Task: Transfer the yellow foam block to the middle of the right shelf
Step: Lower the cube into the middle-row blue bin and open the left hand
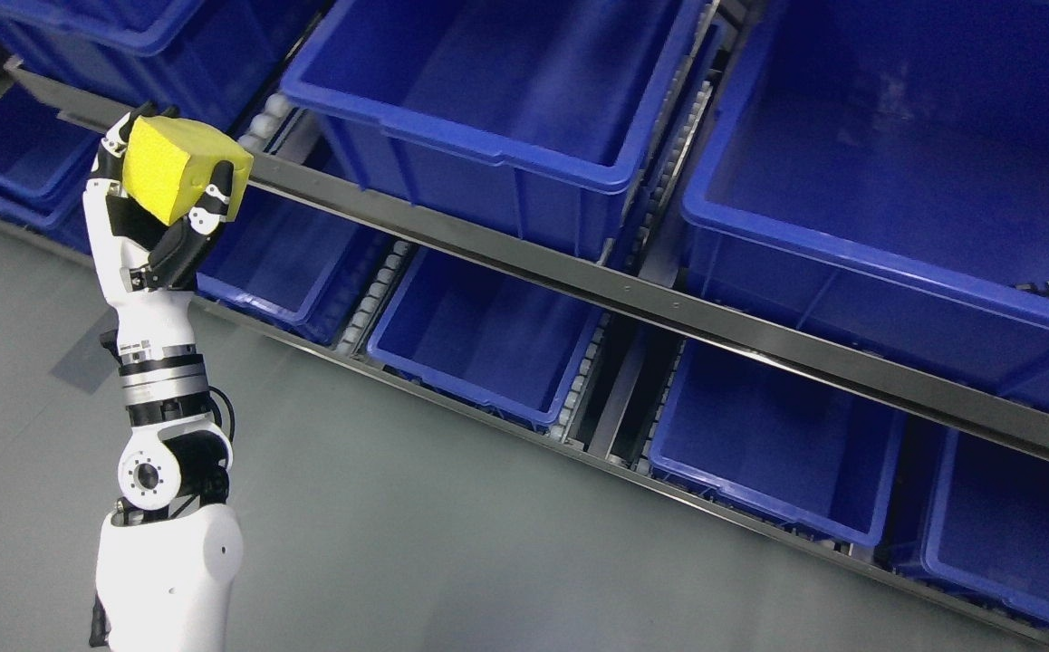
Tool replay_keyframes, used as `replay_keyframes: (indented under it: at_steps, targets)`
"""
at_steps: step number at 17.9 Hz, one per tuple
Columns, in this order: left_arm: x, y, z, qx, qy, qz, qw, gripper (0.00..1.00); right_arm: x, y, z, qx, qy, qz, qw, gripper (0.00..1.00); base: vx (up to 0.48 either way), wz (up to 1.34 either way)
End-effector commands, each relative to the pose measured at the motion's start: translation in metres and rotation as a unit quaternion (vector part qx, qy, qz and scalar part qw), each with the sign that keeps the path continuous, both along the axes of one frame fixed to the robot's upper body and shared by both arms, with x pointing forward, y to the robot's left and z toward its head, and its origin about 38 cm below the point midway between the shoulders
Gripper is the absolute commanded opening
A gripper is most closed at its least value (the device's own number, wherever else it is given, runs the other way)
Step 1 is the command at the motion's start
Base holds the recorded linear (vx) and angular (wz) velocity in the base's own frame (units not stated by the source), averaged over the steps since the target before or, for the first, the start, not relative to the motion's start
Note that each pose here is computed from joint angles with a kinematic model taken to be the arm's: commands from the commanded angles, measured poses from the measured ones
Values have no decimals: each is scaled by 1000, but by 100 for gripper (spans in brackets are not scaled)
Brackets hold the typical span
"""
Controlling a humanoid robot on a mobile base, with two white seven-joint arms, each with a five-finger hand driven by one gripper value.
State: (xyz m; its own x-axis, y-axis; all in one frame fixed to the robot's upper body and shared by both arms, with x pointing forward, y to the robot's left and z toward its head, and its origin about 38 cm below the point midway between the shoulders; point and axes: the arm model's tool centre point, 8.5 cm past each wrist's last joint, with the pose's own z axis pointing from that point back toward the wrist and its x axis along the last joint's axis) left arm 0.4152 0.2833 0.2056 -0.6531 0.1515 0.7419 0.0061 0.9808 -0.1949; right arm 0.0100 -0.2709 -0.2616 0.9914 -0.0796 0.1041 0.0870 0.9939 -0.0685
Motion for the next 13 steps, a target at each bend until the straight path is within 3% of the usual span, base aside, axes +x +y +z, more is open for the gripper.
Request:
replay_keyframes:
  at_steps: [1, 4, 7, 9, 13]
  targets:
    - [4, -22, 21, 35, -39, -44, 998, 19, 7, -12, 1, -10, -9, 1, 1000, 100, 183, -573]
    - [21, -54, 79, 50, -100, -83, 990, 19, 7, -12, 1, -10, -9, 1, 1000, 100, 164, -490]
    - [46, -67, 135, 63, -94, -107, 988, 19, 7, -12, 1, -10, -9, 1, 1000, 100, 126, -356]
    - [61, -75, 153, 73, -53, -125, 988, 19, 7, -12, 1, -10, -9, 1, 1000, 100, 105, -239]
    - [94, -92, 133, 102, 95, -150, 979, 20, 7, -12, 1, -10, -9, 1, 1000, 100, 68, -129]
